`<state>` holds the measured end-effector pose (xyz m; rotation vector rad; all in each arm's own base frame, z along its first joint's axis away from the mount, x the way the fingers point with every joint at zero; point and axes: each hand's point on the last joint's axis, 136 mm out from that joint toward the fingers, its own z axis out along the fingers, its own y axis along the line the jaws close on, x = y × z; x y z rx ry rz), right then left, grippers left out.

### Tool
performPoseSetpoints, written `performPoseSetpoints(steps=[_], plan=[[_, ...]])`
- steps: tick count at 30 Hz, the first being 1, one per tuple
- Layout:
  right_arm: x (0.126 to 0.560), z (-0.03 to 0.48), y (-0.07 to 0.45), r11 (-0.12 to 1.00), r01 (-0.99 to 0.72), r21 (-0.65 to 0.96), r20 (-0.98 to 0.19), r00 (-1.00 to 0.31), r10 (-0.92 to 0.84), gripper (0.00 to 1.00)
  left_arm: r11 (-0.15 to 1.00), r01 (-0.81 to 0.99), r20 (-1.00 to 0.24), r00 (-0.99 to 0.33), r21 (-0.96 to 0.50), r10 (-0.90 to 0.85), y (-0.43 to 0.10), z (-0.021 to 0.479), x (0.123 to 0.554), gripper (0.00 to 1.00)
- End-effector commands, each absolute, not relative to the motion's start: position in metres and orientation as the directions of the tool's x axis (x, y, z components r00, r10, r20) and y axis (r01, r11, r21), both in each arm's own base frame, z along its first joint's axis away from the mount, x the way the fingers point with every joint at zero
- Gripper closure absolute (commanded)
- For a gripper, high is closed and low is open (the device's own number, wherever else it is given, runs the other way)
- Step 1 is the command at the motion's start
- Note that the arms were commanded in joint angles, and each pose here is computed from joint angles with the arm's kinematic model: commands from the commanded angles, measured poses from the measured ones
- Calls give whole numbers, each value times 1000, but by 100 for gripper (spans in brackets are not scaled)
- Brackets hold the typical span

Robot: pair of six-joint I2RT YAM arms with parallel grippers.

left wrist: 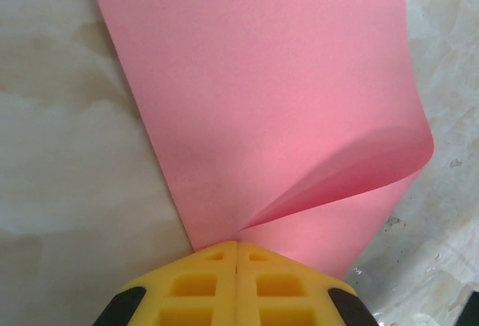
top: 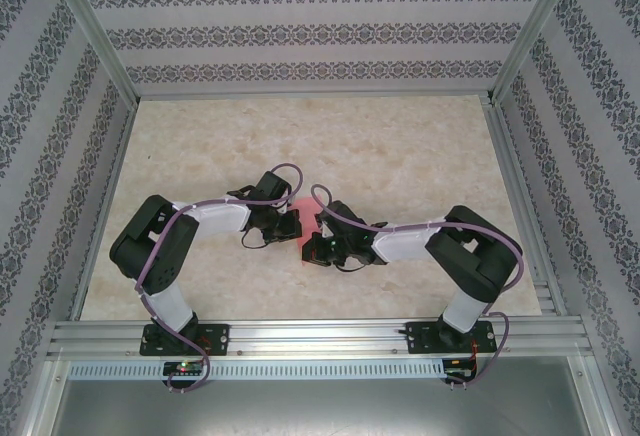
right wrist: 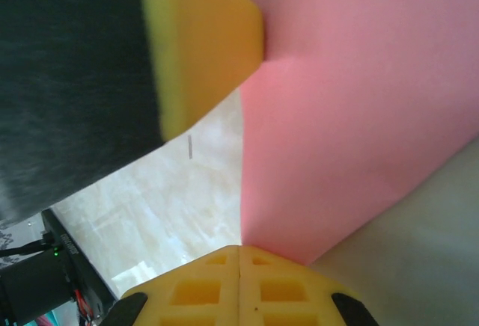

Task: Fold a paper plane with a square sheet of paper (pick it up from the middle)
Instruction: Third fold the triangle at the center of the table.

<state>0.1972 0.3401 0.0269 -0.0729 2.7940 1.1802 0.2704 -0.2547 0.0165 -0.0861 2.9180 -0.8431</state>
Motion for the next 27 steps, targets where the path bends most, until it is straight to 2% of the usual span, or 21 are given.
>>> performPoseSetpoints(steps=[1, 15, 23, 27], plan=[[194, 34, 338, 688, -118, 716, -144, -989, -19, 97, 902, -69, -55, -993, -425, -101, -235, -5, 259, 100], [176, 4, 348, 722, -100, 684, -53, -995, -88, 96, 906, -81, -52, -992, -415, -113, -232, -8, 258, 100], [219, 64, 325, 690, -135, 711, -241, -969, 59, 94, 906, -73, -60, -992, -417, -108, -233, -4, 259, 100], [237, 59, 305, 723, -98, 683, -252, -962, 107, 93, 904, -67, -63, -993, -422, -103, -235, -3, 260, 100]])
